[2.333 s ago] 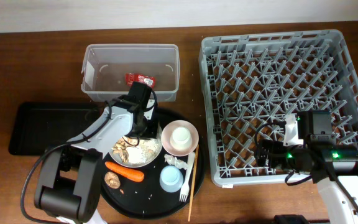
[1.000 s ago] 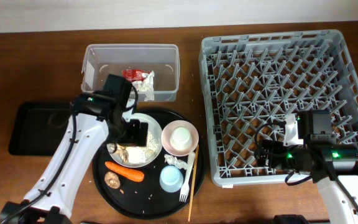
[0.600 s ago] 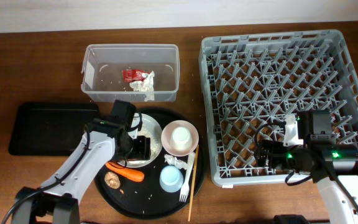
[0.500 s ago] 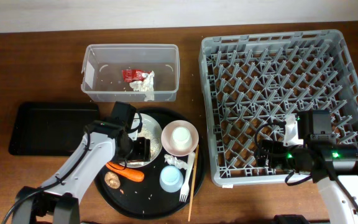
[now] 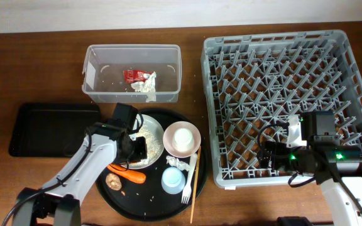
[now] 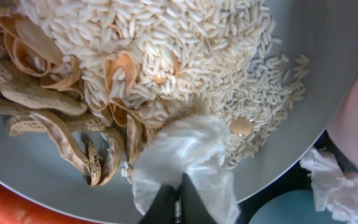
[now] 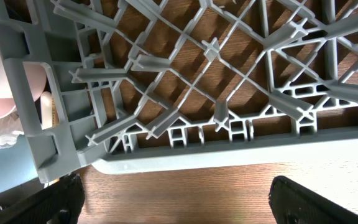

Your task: Sort waste into correct bins and load items into the dishwasher rack

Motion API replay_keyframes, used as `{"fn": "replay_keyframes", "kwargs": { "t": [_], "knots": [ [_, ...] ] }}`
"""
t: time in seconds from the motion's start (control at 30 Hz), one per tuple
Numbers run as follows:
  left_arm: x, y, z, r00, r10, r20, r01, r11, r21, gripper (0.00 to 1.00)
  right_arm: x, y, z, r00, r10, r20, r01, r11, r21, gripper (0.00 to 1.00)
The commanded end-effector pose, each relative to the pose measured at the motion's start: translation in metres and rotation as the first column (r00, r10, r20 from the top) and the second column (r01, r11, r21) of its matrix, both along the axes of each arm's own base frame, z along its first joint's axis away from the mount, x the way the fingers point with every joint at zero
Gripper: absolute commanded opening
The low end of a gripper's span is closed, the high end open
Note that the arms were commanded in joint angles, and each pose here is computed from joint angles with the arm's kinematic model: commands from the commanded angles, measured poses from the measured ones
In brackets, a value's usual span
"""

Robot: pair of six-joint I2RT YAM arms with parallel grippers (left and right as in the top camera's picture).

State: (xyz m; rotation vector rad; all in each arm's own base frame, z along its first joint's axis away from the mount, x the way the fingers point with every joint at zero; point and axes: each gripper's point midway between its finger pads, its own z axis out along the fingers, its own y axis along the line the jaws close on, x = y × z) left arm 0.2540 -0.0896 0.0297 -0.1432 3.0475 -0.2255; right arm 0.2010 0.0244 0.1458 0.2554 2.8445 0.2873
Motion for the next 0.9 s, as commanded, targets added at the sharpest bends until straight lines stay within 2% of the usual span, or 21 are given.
{"fn": "replay_keyframes", "kwargs": {
  "t": [0.0, 0.13, 0.23, 0.3, 0.37, 0.4, 0.47, 0.57, 0.6, 0.7, 0.73, 0.8, 0.87],
  "knots": [
    [-0.002, 0.002, -0.002, 1.000, 0.002, -0.003, -0.002, 1.000, 0.011, 0.01, 0.002, -0.001, 0.005, 1.000, 0.009, 0.014, -0.009, 1.000, -0.011, 0.98],
    [0.001, 0.001, 0.004, 1.000, 0.002, 0.001, -0.002, 1.000, 0.010, 0.01, 0.002, -0.001, 0.005, 1.000, 0.009, 0.014, -0.009, 1.000, -0.011, 0.98],
    [0.013, -0.002, 0.038, 0.999, -0.003, 0.040, 0.003, 1.000, 0.000, 0.01, 0.002, -0.001, 0.005, 1.000, 0.009, 0.014, -0.009, 1.000, -0.011, 0.98],
    [0.044, -0.005, 0.095, 0.977, -0.049, 0.209, 0.049, 0.999, 0.006, 0.01, 0.002, -0.001, 0.005, 1.000, 0.009, 0.015, -0.009, 1.000, -0.011, 0.98],
    [0.068, 0.003, 0.128, 0.946, -0.032, 0.323, 0.015, 0.999, 0.052, 0.01, 0.002, -0.001, 0.005, 1.000, 0.009, 0.014, -0.009, 1.000, -0.011, 0.98],
    [0.092, 0.010, 0.147, 0.905, -0.015, 0.425, -0.026, 0.996, 0.090, 0.01, 0.002, -0.001, 0.005, 1.000, 0.009, 0.015, -0.009, 1.000, -0.011, 0.98],
    [0.128, 0.008, 0.167, 0.823, -0.022, 0.567, -0.039, 0.995, 0.095, 0.01, 0.002, -0.001, 0.005, 1.000, 0.009, 0.015, -0.009, 1.000, -0.011, 0.98],
    [0.167, 0.000, 0.172, 0.749, -0.003, 0.663, -0.058, 0.996, 0.071, 0.01, 0.002, -0.001, 0.005, 1.000, 0.009, 0.015, -0.009, 1.000, -0.011, 0.98],
    [0.185, -0.004, 0.158, 0.741, -0.001, 0.671, -0.059, 0.996, 0.067, 0.01, 0.002, -0.001, 0.005, 1.000, 0.009, 0.014, -0.009, 1.000, -0.011, 0.98],
    [0.202, -0.010, 0.121, 0.770, -0.009, 0.638, -0.053, 0.996, 0.078, 0.02, 0.002, -0.001, 0.005, 1.000, 0.009, 0.014, -0.009, 1.000, -0.011, 0.98],
    [0.202, -0.010, 0.115, 0.777, -0.011, 0.629, -0.052, 0.995, 0.082, 0.09, 0.002, -0.001, 0.005, 1.000, 0.009, 0.014, -0.009, 1.000, -0.011, 0.98],
    [0.203, -0.010, 0.111, 0.782, -0.013, 0.623, -0.051, 0.995, 0.085, 0.50, 0.002, -0.001, 0.005, 1.000, 0.009, 0.014, -0.009, 1.000, -0.011, 0.98],
    [0.202, -0.010, 0.124, 0.772, -0.014, 0.635, -0.050, 0.995, 0.083, 0.74, 0.002, -0.001, 0.005, 1.000, 0.009, 0.014, -0.009, 1.000, -0.011, 0.98]
  ]
}}
